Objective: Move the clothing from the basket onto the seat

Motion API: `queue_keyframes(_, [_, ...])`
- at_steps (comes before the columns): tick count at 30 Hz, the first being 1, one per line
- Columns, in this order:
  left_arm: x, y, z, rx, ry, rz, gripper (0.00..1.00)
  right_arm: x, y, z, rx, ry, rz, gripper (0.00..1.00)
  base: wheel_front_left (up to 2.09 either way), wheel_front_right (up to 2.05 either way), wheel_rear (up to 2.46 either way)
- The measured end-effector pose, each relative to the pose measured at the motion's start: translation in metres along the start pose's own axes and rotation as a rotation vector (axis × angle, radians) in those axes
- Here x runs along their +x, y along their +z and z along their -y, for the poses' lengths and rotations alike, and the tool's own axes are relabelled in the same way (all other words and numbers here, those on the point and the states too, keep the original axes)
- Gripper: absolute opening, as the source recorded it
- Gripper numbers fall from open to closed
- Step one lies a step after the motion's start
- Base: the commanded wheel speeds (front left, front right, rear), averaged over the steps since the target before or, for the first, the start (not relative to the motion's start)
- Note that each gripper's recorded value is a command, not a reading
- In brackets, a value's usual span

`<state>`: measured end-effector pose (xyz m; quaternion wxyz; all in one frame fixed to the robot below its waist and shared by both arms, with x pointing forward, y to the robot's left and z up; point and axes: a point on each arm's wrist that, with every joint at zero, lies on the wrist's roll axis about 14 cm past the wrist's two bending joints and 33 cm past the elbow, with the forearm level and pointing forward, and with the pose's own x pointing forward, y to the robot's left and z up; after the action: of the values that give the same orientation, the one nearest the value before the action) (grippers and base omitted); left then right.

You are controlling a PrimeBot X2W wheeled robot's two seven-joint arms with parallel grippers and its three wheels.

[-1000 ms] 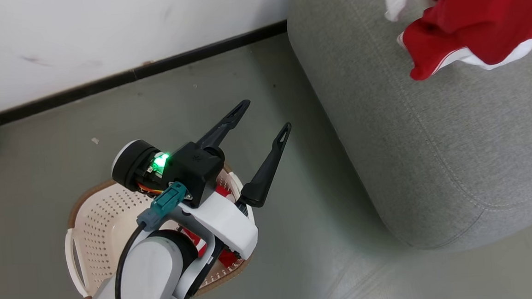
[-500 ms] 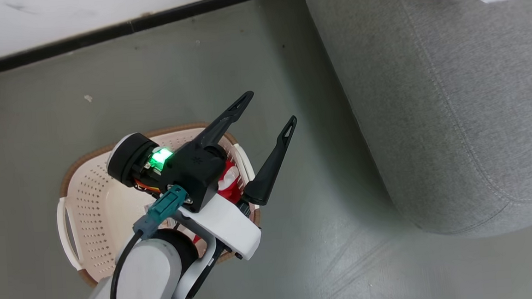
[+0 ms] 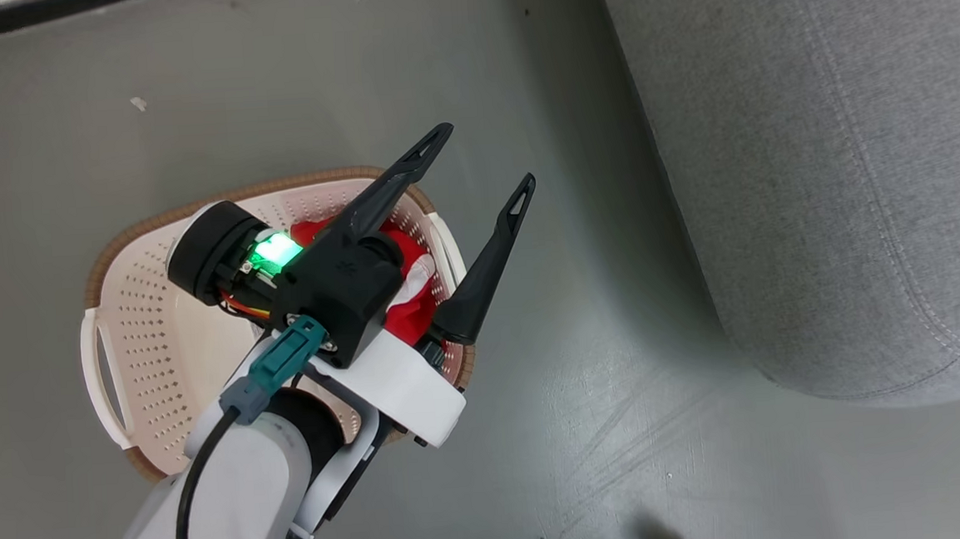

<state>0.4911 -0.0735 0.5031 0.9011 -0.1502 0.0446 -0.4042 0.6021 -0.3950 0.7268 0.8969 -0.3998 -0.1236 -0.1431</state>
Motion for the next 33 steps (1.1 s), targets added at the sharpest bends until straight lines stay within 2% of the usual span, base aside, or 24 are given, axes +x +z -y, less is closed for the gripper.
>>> queue_keyframes(3, [0.001, -0.006, -0.004, -0.009, 0.000, -0.009, 1.00, 0.000, -0.024, -0.013, 0.044, 0.000, -0.062, 0.00, 0.00, 0.00, 0.00])
queue_keyframes(9, [0.002, -0.023, -0.016, -0.032, 0.014, -0.037, 1.00, -0.012, -0.075, -0.076, 0.142, 0.077, -0.190, 0.00, 0.00, 0.00, 0.00])
queue_keyframes(15, [0.006, -0.028, -0.028, -0.041, 0.027, -0.029, 1.00, -0.029, -0.122, -0.119, 0.268, 0.098, -0.342, 0.00, 0.00, 0.00, 0.00])
queue_keyframes(27, [0.009, -0.043, -0.048, -0.039, 0.053, -0.034, 1.00, -0.052, -0.176, -0.163, 0.358, 0.109, -0.541, 0.00, 0.00, 0.00, 0.00])
queue_keyframes(28, [0.009, -0.044, -0.050, -0.034, 0.057, -0.035, 1.00, -0.055, -0.178, -0.168, 0.355, 0.119, -0.552, 0.20, 0.00, 0.00, 0.00])
queue_keyframes(30, [0.009, -0.046, -0.055, -0.026, 0.065, -0.036, 1.00, -0.061, -0.182, -0.177, 0.356, 0.136, -0.574, 0.47, 0.00, 0.00, 0.00])
queue_keyframes(31, [0.009, -0.046, -0.056, -0.024, 0.068, -0.033, 1.00, -0.064, -0.183, -0.178, 0.349, 0.143, -0.581, 0.76, 0.00, 0.00, 0.00])
queue_keyframes(32, [0.009, -0.046, -0.057, -0.024, 0.070, -0.033, 1.00, -0.066, -0.185, -0.179, 0.341, 0.147, -0.587, 1.00, 0.00, 0.00, 0.00])
queue_keyframes(33, [0.009, -0.046, -0.057, -0.023, 0.072, -0.031, 1.00, -0.068, -0.186, -0.178, 0.335, 0.148, -0.593, 1.00, 0.00, 0.00, 0.00])
